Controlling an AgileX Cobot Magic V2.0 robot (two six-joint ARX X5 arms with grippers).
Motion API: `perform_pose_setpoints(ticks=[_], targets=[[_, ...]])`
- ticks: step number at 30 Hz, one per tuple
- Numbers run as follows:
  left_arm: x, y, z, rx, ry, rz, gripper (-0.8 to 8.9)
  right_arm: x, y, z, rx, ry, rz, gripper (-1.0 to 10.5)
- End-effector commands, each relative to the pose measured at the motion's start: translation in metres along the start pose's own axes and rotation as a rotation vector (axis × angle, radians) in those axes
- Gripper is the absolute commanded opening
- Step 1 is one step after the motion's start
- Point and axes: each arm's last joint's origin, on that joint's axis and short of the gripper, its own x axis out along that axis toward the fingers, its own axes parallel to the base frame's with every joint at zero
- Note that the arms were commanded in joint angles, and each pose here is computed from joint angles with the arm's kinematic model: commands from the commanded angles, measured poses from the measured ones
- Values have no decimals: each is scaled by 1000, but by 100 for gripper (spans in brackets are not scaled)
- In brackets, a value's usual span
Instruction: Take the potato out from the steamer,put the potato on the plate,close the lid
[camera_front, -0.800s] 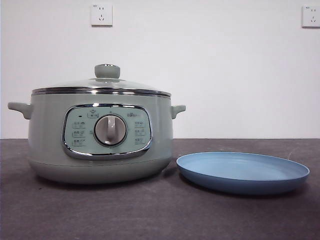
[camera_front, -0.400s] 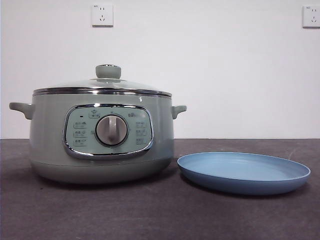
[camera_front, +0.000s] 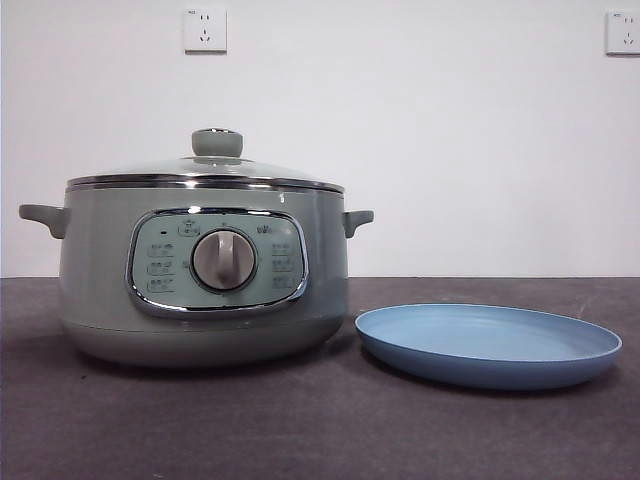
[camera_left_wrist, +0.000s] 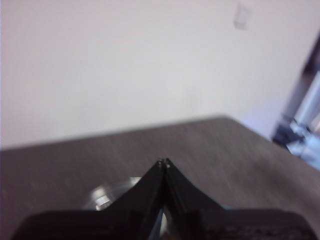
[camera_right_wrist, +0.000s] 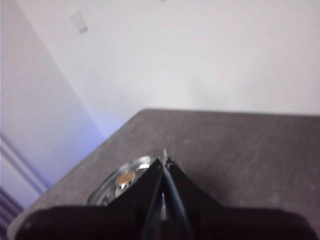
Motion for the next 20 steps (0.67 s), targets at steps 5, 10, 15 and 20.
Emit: perform_pose_setpoints(ticks=[5, 10, 15, 20], targets=[[41, 18, 5, -41, 189, -7, 206, 22, -6, 3, -37, 109, 49, 295], [60, 26, -2, -96, 242, 4, 507, 27, -6, -1, -21, 139, 33, 584], [86, 26, -8, -89, 267, -44, 507, 30, -2, -2, -33, 144, 12, 603], [119, 16, -19, -54, 291, -42, 503, 33, 1, -3, -36, 151, 26, 599]])
